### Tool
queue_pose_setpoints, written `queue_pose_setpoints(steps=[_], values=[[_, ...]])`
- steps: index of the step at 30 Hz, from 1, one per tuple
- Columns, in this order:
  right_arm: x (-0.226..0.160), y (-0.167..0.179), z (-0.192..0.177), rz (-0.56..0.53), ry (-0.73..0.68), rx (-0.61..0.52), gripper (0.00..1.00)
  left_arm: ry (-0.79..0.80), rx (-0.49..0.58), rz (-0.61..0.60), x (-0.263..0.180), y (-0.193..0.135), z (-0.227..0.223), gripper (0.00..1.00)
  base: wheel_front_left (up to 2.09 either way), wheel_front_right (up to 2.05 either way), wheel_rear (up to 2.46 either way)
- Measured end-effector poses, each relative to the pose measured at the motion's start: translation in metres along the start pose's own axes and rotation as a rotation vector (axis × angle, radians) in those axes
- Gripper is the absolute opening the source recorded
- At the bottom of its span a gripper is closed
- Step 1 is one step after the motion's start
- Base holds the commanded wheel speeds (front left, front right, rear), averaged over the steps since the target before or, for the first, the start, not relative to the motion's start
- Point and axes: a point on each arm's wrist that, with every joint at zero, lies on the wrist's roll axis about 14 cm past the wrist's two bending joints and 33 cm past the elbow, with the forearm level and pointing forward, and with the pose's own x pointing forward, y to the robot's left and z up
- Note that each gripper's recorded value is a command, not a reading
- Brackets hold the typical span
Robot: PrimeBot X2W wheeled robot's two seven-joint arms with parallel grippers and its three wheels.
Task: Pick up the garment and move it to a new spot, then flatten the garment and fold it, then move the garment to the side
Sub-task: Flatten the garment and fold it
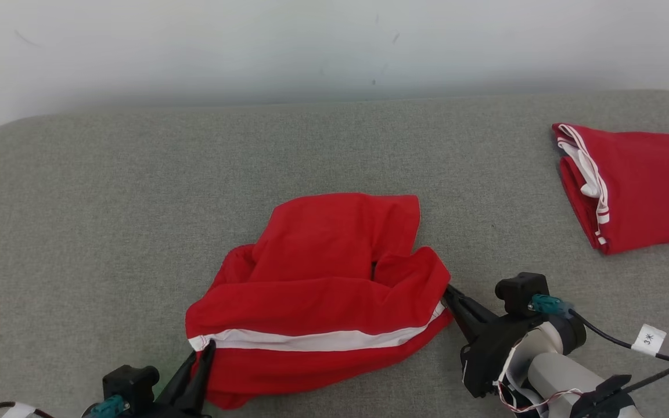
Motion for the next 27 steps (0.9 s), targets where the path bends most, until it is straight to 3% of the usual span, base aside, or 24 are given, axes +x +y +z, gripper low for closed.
queue_pose_setpoints(steps=[10,11,12,13,27], values=[[-0.017,-0.002,-0.001,-0.009,-0.021,0.023,0.00,-0.033,-0.005,0.002,-0.010,-0.004,0.007,0.00,0.00,0.00,0.00],[-0.018,-0.002,-0.001,-0.009,-0.020,0.021,0.11,-0.036,-0.002,0.005,-0.010,-0.004,0.008,0.28,0.00,0.00,0.00],[-0.018,-0.002,-0.001,-0.007,-0.020,0.021,0.75,-0.040,0.002,0.008,-0.011,-0.003,0.009,1.00,0.00,0.00,0.00],[-0.018,-0.001,-0.001,-0.004,-0.020,0.021,1.00,-0.047,0.002,0.011,-0.010,-0.004,0.011,1.00,0.00,0.00,0.00],[-0.016,0.011,-0.014,0.053,0.059,-0.019,1.00,-0.090,0.047,0.014,-0.019,-0.004,0.024,1.00,0.00,0.00,0.00]])
